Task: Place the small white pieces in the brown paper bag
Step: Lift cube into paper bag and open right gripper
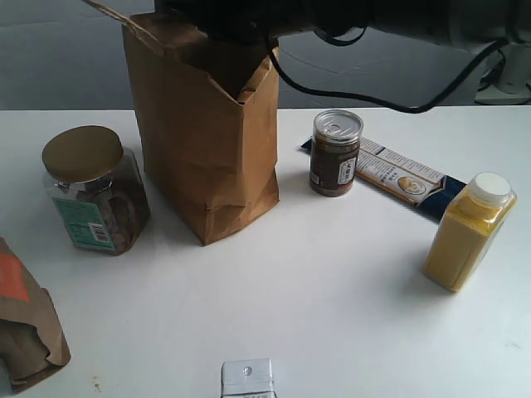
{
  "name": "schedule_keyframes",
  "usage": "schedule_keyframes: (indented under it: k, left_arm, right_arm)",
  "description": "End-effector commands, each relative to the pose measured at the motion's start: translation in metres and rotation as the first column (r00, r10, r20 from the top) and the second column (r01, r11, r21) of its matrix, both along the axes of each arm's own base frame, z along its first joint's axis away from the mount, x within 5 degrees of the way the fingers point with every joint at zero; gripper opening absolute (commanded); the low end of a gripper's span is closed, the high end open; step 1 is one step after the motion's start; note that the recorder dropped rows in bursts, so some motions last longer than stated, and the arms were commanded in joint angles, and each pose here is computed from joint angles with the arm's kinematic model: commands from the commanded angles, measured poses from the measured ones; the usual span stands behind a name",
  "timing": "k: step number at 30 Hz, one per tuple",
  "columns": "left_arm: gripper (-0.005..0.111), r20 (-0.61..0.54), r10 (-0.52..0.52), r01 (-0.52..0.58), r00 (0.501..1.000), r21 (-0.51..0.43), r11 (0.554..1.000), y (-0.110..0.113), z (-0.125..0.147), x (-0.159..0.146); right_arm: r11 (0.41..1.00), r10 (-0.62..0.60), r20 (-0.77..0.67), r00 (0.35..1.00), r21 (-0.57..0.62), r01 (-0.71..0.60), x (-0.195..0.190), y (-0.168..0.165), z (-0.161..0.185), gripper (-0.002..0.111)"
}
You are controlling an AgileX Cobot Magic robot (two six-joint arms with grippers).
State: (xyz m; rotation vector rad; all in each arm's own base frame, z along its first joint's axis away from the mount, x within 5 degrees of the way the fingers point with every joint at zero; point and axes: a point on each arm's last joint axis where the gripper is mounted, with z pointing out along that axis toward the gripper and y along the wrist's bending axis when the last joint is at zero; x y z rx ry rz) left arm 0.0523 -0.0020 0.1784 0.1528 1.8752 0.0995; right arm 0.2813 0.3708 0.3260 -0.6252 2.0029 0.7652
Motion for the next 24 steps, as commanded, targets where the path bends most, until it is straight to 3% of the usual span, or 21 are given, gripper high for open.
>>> schedule_keyframes:
  k: [1, 3, 4, 13, 15, 21, 24]
  left_arm:
    - [0.0, 0.007, -0.003, 0.003, 1.0, -0.011, 1.0, 0.0, 0.0, 0.0]
    - [0.0, 0.007, -0.003, 0.003, 1.0, -0.011, 1.0, 0.0, 0.0, 0.0]
    - [0.0, 0.007, -0.003, 0.003, 1.0, -0.011, 1.0, 0.0, 0.0, 0.0]
    - [0.0, 0.007, -0.003, 0.003, 1.0, -0.011, 1.0, 0.0, 0.0, 0.0]
    - [0.0, 0.007, -0.003, 0.003, 1.0, -0.011, 1.0, 0.0, 0.0, 0.0]
    - [0.0, 0.007, -0.003, 0.003, 1.0, -0.011, 1.0, 0.0, 0.0, 0.0]
    - [0.0, 0.007, -0.003, 0.003, 1.0, -0.011, 1.0, 0.0, 0.0, 0.0]
  right_arm:
    - [1.0, -0.008, -0.014, 1.0, -0.022, 0.008, 0.002, -0.003, 0.002, 0.039]
    - [1.0, -0.013, -0.02, 1.0, -0.023, 0.013, 0.003, -0.003, 0.001, 0.054]
    - [1.0, -0.013, -0.02, 1.0, -0.023, 0.013, 0.003, -0.003, 0.001, 0.056]
    - [0.999, -0.015, -0.043, 0.999, -0.049, 0.013, -0.001, -0.007, 0.003, 0.055]
    - [0.998, -0.017, -0.055, 0.998, -0.065, 0.014, -0.003, -0.01, 0.007, 0.047]
    - [0.978, 0.027, -0.051, 0.998, -0.206, -0.037, -0.023, -0.035, 0.033, 0.004]
    - [0.941, 0.072, -0.084, 0.994, -0.325, -0.095, -0.041, -0.047, 0.038, 0.0]
